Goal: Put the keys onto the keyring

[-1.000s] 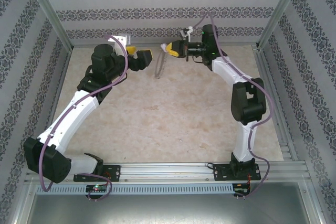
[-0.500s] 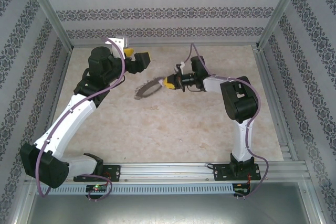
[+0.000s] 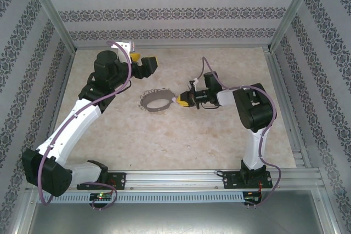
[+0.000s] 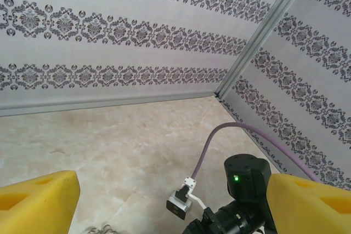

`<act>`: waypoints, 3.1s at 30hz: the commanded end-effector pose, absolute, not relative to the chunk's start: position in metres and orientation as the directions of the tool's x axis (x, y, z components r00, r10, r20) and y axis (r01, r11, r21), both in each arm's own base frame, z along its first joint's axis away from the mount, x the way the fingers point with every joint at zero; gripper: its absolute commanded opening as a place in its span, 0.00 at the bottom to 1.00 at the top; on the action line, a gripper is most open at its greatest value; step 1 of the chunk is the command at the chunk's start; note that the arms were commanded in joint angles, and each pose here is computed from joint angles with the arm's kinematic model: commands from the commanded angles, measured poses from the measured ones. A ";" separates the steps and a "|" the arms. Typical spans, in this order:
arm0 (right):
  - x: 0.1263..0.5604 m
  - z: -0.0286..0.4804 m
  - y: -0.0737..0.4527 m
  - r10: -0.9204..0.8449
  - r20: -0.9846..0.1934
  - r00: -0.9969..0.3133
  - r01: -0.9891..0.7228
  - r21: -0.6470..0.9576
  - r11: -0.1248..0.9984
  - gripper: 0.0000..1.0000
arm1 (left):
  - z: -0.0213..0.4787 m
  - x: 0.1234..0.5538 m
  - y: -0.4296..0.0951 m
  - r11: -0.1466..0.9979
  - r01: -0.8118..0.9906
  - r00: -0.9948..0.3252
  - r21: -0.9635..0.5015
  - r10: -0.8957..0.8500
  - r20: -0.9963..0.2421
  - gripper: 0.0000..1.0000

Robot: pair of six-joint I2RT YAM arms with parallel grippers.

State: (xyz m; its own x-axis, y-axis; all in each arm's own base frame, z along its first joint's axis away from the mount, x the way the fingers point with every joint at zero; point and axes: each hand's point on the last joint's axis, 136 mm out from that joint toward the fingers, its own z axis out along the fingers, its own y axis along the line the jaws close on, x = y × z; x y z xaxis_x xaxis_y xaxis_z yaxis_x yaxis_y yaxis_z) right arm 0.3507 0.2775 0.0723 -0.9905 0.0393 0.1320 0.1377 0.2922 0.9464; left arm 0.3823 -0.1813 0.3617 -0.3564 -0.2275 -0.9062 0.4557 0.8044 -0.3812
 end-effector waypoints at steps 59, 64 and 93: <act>0.358 0.250 0.041 0.324 -0.833 -0.448 0.028 0.349 0.937 0.98 | 0.358 0.366 -0.079 0.997 0.071 -0.066 0.008 0.013 -0.998 1.00; 0.360 0.229 -0.010 0.264 -0.894 -0.363 0.207 0.199 0.958 0.98 | 0.301 0.364 -0.041 0.987 -0.101 -0.118 0.123 0.111 -0.987 1.00; 0.397 0.106 0.000 0.017 -0.952 -0.307 0.031 0.007 0.999 0.98 | 0.083 0.399 0.012 0.998 -0.064 -0.387 0.020 -0.007 -0.922 1.00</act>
